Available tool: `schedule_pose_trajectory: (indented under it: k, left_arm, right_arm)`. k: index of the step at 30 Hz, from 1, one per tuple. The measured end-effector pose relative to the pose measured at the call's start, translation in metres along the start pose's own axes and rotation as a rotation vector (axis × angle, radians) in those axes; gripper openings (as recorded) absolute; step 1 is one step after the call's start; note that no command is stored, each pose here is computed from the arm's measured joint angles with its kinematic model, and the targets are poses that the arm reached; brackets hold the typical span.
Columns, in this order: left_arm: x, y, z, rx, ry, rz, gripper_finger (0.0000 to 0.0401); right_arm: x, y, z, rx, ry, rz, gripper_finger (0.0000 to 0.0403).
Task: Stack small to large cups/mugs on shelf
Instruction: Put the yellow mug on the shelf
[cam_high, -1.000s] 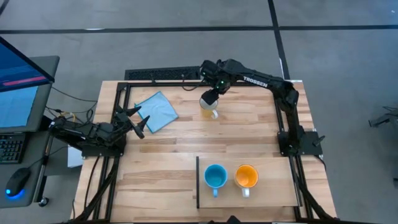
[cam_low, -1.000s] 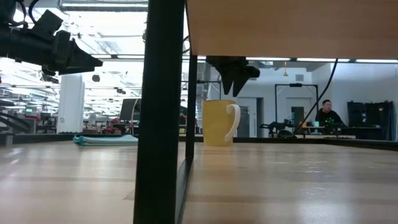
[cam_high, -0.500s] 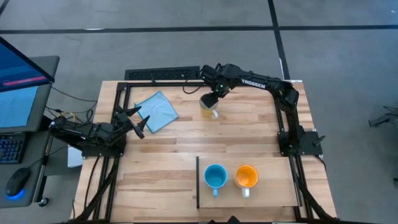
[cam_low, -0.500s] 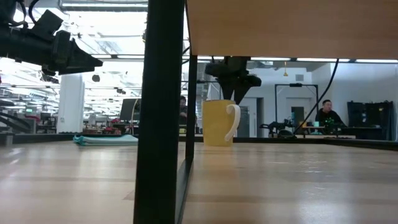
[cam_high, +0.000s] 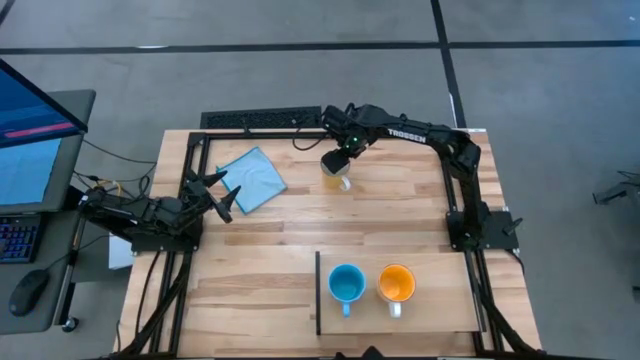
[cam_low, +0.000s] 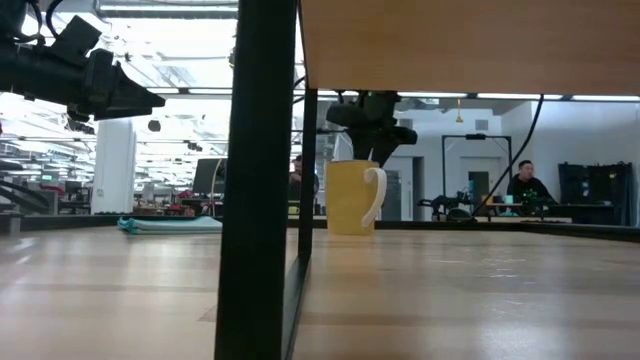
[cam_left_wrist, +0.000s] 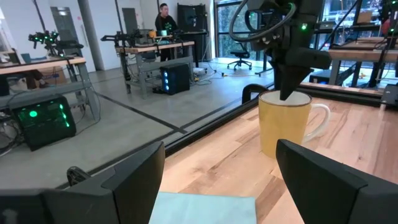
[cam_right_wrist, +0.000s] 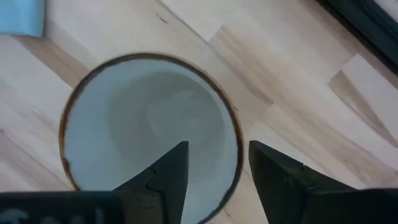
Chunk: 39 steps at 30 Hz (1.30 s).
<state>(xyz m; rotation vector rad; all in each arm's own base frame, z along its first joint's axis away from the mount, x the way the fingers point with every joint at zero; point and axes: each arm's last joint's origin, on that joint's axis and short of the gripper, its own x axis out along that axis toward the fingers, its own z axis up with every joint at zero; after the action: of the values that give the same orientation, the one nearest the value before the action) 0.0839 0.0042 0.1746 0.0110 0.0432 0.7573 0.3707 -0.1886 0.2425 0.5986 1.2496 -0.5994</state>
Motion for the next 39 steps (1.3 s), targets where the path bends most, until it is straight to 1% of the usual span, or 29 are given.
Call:
schedule_pose_trajectory:
  k: [5,7,9,12,16,21,23,28,31,33,39]
  left_arm:
    - [0.0,0.0,0.0,0.0,0.0,0.0,0.0302]
    - [0.0,0.0,0.0,0.0,0.0,0.0,0.0302]
    - [0.0,0.0,0.0,0.0,0.0,0.0,0.0302]
    - [0.0,0.0,0.0,-0.001,0.0,0.001,0.0302]
    - [0.0,0.0,0.0,0.0,0.0,0.0,0.0302]
    - [0.0,0.0,0.0,0.0,0.0,0.0,0.0302]
    - [0.0,0.0,0.0,0.0,0.0,0.0,0.0302]
    - [0.0,0.0,0.0,0.0,0.0,0.0,0.0302]
    - [0.0,0.0,0.0,0.0,0.0,0.0,0.0302]
    - [0.0,0.0,0.0,0.0,0.0,0.0,0.0302]
    - [0.0,0.0,0.0,0.0,0.0,0.0,0.0302]
  right_arm:
    - [0.02,0.001,0.001,-0.008,0.065,0.026,0.0179]
    - [0.024,0.003,0.005,-0.01,0.036,0.037,0.0176]
    - [0.027,0.003,0.003,-0.014,0.059,0.036,0.0171]
    - [0.027,0.003,0.006,-0.024,0.031,0.039,0.0158]
    - [0.027,0.002,0.007,-0.038,0.025,0.029,0.0117]
    - [0.027,-0.001,0.007,-0.101,0.026,0.029,0.0032]
    - [0.027,0.001,0.007,-0.135,0.022,0.026,0.0026]
    - [0.026,0.005,0.006,-0.128,0.026,0.025,0.0026]
    - [0.019,0.007,0.004,-0.141,0.055,0.019,0.0026]
    - [0.007,0.01,0.007,-0.147,0.04,0.025,0.0026]
    - [-0.047,0.018,0.012,-0.155,0.016,0.038,0.0026]
